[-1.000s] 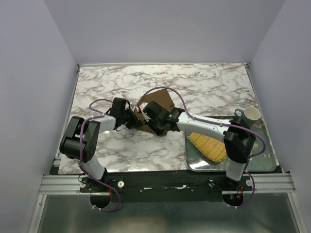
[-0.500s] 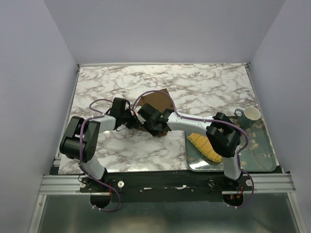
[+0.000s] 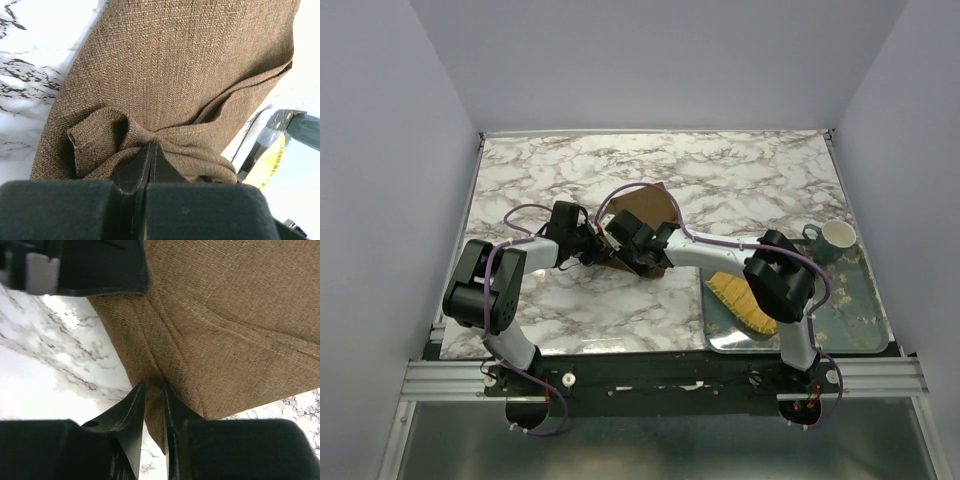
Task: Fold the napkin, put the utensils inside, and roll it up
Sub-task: Roll the napkin with the utensil
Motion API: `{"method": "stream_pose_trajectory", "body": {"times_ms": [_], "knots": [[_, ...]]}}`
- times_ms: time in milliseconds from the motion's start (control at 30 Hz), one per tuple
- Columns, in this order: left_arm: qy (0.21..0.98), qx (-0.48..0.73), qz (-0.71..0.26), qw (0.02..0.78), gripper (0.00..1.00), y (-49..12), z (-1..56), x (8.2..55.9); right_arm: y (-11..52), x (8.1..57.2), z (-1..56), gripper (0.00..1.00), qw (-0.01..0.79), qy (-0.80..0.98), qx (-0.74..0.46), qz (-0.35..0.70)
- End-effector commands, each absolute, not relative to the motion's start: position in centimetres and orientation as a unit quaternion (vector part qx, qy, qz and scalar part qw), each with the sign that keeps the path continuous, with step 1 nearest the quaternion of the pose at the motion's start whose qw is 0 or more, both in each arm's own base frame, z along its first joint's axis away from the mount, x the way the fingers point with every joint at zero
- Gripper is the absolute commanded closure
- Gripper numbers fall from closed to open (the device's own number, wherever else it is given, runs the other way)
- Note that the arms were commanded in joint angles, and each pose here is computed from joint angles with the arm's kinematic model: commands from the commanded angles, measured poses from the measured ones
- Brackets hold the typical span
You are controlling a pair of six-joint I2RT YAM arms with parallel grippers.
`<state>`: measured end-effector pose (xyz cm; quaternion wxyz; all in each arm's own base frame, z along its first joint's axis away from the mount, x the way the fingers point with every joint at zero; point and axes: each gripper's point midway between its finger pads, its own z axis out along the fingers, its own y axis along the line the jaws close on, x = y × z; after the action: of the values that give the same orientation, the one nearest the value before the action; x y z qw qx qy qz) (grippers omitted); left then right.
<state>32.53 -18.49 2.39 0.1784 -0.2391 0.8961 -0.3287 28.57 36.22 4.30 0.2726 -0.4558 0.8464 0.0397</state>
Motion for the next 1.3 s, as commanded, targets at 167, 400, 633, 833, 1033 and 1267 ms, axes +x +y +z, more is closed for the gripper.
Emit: {"method": "stream_pose_trajectory", "body": {"times_ms": [167,400,633,833,1033,1267], "knots": [[0.937,-0.259,-0.206,0.117,1.00,-14.7,-4.0,28.1,36.0,29.4,2.3,0.59,0.261,0.841,-0.472,0.038],[0.936,-0.259,-0.208,0.116,1.00,-14.8,-3.8,28.1,36.2,28.4,0.7,0.48,0.243,0.843,-0.477,0.057],[0.936,-0.258,-0.208,0.118,1.00,-14.8,-3.7,28.3,36.1,27.9,0.3,0.46,0.241,0.849,-0.465,0.074],[0.936,-0.258,-0.210,0.117,1.00,-14.9,-3.7,28.3,36.7,29.0,3.7,0.75,0.256,0.852,-0.451,0.075],[0.937,-0.257,-0.206,0.119,1.00,-14.7,-3.6,28.2,36.6,29.3,5.7,0.91,0.253,0.855,-0.438,0.110],[0.936,-0.258,-0.208,0.118,1.00,-14.8,-3.6,28.3,36.0,29.5,4.1,0.98,0.222,0.873,-0.416,0.127]]}}
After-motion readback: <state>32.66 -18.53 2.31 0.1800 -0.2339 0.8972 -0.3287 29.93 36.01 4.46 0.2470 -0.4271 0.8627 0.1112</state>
